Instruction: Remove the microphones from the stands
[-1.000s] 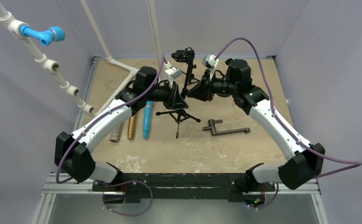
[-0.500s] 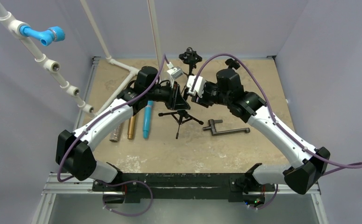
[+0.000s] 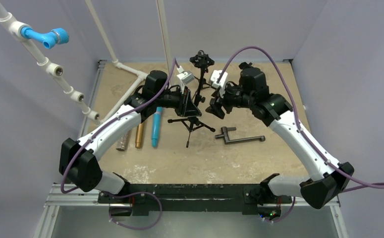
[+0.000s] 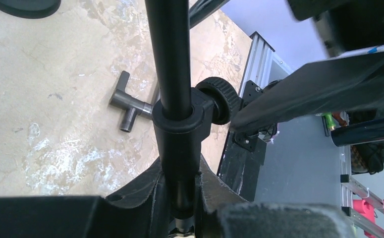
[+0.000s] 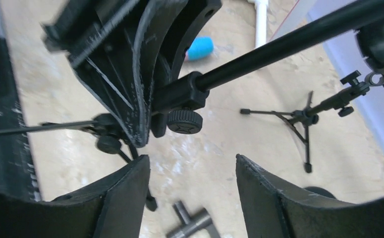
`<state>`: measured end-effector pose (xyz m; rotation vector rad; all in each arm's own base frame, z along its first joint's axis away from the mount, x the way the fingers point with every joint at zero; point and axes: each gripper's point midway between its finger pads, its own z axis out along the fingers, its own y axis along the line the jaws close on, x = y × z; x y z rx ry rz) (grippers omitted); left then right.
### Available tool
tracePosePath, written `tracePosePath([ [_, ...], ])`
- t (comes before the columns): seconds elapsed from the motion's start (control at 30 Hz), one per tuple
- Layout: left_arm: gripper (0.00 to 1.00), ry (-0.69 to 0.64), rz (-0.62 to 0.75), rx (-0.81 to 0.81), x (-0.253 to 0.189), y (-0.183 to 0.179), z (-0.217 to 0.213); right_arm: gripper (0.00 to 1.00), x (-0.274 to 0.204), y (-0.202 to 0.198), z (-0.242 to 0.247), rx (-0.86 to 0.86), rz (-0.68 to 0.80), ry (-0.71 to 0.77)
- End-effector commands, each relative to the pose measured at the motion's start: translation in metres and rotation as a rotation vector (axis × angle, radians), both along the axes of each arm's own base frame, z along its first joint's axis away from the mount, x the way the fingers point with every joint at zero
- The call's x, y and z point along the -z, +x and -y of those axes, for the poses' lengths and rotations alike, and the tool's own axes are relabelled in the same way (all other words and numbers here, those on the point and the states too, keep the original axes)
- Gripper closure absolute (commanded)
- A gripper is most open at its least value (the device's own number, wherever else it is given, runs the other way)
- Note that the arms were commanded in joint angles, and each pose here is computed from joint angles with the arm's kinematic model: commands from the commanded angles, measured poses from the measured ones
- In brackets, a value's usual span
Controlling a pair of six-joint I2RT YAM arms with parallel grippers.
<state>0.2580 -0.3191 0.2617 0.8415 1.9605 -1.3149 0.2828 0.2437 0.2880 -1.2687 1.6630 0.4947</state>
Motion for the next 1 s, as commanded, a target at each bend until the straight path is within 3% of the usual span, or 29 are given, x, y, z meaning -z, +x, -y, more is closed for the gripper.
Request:
tracePosePath([
  [0.0,1.00,-0.063,0.156,0.012,-0.035,0.006,0.001,0.37,-0.066,-0.027,-0.009,-0.054,-0.148,0.298],
  [0.17,1.00,-0.069,0.175,0.032,-0.036,0.001,0.000,0.35,-0.080,-0.017,-0.009,0.004,-0.301,0.455],
  [0.4,1.00,-0.085,0.189,0.056,-0.040,-0.005,0.001,0.36,-0.058,-0.004,-0.025,0.010,-0.448,0.521],
  [0.6,1.00,-0.085,0.190,0.051,-0.041,-0.004,0.001,0.43,-0.045,-0.002,-0.030,0.006,-0.512,0.533],
  [0.8,1.00,-0.091,0.179,0.053,-0.041,-0.002,0.003,0.62,-0.037,-0.004,-0.032,-0.006,-0.534,0.534],
  [0.97,1.00,-0.091,0.171,0.053,-0.040,-0.003,0.004,0.90,-0.037,-0.003,-0.030,-0.019,-0.479,0.511],
])
